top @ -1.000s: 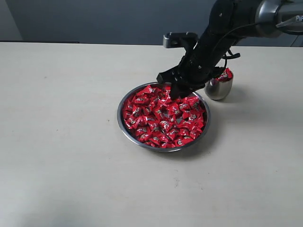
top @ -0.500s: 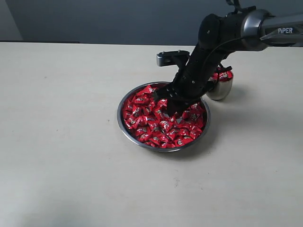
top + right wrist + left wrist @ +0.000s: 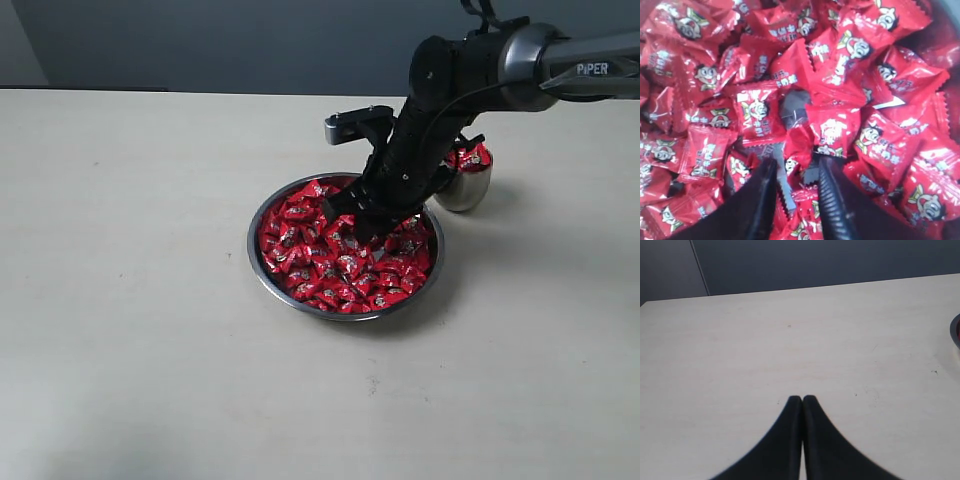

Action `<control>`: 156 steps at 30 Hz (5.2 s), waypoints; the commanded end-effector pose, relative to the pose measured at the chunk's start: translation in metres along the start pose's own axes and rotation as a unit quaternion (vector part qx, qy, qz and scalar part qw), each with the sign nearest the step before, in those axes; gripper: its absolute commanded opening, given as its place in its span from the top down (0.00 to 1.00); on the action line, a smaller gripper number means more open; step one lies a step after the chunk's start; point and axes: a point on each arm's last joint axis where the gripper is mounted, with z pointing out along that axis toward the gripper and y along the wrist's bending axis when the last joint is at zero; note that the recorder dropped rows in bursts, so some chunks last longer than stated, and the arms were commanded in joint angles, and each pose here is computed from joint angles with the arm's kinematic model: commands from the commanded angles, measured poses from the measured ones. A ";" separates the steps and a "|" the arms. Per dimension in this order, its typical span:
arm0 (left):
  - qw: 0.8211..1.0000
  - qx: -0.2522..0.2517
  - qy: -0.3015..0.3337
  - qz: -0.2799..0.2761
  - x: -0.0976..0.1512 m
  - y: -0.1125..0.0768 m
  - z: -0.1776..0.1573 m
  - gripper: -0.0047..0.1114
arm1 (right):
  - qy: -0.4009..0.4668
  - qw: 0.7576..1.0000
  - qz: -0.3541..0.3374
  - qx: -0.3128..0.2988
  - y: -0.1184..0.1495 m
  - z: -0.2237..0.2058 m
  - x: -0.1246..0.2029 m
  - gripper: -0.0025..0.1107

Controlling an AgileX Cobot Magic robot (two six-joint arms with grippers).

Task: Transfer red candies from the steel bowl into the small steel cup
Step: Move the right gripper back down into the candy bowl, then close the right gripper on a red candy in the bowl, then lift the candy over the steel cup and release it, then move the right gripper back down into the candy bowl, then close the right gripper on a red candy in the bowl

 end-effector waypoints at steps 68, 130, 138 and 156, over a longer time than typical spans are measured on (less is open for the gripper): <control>1.000 -0.001 -0.010 -0.002 -0.004 0.000 -0.001 0.96 | -0.109 0.979 0.131 0.109 -0.112 -0.076 0.002 0.98; 1.000 -0.001 -0.010 -0.002 -0.004 0.000 -0.001 0.96 | -0.005 0.997 -0.078 0.019 0.037 -0.009 0.017 0.69; 1.000 -0.001 -0.010 -0.002 -0.004 0.000 -0.001 0.96 | -0.001 0.997 -0.075 0.022 0.033 0.008 0.017 0.69; 1.000 -0.001 -0.010 -0.002 -0.004 0.000 -0.001 0.96 | 0.000 0.997 -0.073 0.025 0.030 0.024 0.016 0.63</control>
